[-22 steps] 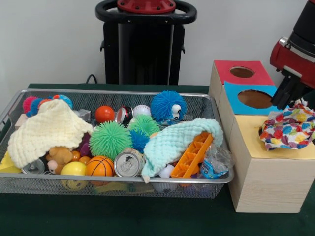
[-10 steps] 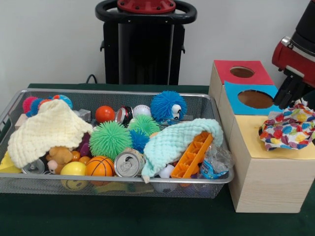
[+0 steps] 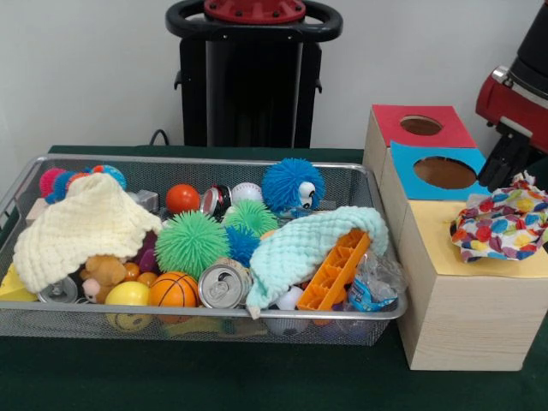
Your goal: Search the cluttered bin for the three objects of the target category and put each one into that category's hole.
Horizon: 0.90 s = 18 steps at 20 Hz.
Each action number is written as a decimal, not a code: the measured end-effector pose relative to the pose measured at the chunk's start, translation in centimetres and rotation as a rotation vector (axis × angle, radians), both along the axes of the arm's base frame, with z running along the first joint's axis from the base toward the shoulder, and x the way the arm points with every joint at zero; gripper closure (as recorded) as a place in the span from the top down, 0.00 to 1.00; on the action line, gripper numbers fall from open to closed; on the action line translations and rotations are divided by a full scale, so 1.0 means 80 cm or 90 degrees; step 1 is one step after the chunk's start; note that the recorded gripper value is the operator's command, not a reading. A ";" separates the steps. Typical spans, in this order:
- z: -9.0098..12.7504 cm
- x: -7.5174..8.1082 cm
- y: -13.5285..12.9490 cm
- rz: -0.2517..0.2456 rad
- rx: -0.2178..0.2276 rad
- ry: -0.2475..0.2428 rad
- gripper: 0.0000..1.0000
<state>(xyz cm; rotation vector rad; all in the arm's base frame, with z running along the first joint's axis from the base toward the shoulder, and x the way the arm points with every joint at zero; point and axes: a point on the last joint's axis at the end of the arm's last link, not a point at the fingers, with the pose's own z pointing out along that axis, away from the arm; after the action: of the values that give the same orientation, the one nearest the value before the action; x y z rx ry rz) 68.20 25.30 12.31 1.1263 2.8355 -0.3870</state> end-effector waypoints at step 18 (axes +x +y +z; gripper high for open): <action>0.012 0.000 0.004 0.000 0.004 0.008 0.00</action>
<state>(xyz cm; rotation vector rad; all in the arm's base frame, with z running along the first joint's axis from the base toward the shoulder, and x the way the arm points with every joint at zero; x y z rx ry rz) 68.24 25.64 13.30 1.1283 2.8495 -0.3855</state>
